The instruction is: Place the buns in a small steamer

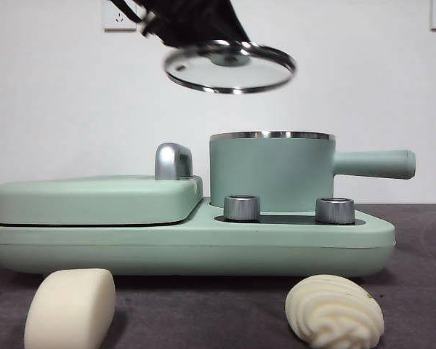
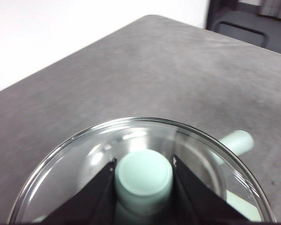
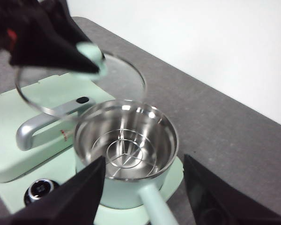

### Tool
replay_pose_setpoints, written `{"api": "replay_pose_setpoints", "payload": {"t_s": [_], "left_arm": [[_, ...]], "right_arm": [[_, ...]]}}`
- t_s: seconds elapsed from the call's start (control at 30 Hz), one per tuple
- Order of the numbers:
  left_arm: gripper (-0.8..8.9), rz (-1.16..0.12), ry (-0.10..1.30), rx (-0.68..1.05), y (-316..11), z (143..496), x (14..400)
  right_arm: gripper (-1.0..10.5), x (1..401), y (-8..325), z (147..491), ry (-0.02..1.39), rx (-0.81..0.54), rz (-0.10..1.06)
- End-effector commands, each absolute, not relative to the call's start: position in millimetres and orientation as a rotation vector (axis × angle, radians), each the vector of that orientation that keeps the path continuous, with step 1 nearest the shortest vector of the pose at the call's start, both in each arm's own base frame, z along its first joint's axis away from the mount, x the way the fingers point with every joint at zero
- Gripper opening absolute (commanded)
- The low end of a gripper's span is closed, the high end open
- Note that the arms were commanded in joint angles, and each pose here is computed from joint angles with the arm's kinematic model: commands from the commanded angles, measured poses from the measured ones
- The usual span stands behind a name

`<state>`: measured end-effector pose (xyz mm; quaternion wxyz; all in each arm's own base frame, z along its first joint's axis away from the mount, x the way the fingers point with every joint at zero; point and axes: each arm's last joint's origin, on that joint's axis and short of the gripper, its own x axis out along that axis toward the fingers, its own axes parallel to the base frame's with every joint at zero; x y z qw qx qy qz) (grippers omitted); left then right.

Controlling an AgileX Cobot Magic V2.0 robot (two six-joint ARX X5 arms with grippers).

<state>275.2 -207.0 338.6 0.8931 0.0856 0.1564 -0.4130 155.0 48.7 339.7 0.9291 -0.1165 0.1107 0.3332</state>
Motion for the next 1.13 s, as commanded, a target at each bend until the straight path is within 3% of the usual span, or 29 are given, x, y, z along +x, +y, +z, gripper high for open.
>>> {"api": "replay_pose_setpoints", "payload": {"t_s": [0.03,0.27,0.63,0.9,1.13], "left_arm": [[0.10,-0.811,0.269,0.141,-195,365,266],[0.15,-0.596,0.358,0.202,-159,375,252],[0.15,-0.490,0.385,0.174,-113,376,225],[0.14,-0.435,0.342,0.158,-91,389,209],[0.15,-0.414,0.340,0.157,-84,391,207]], "right_arm": [[2.7,153,55,346,0.210,-0.234,0.722],[2.7,149,86,340,0.236,-0.257,0.908],[2.7,143,151,311,0.342,-0.381,1.221],[2.7,140,203,274,0.430,-0.554,1.334],[2.8,143,240,238,0.500,-0.603,1.396]]}}
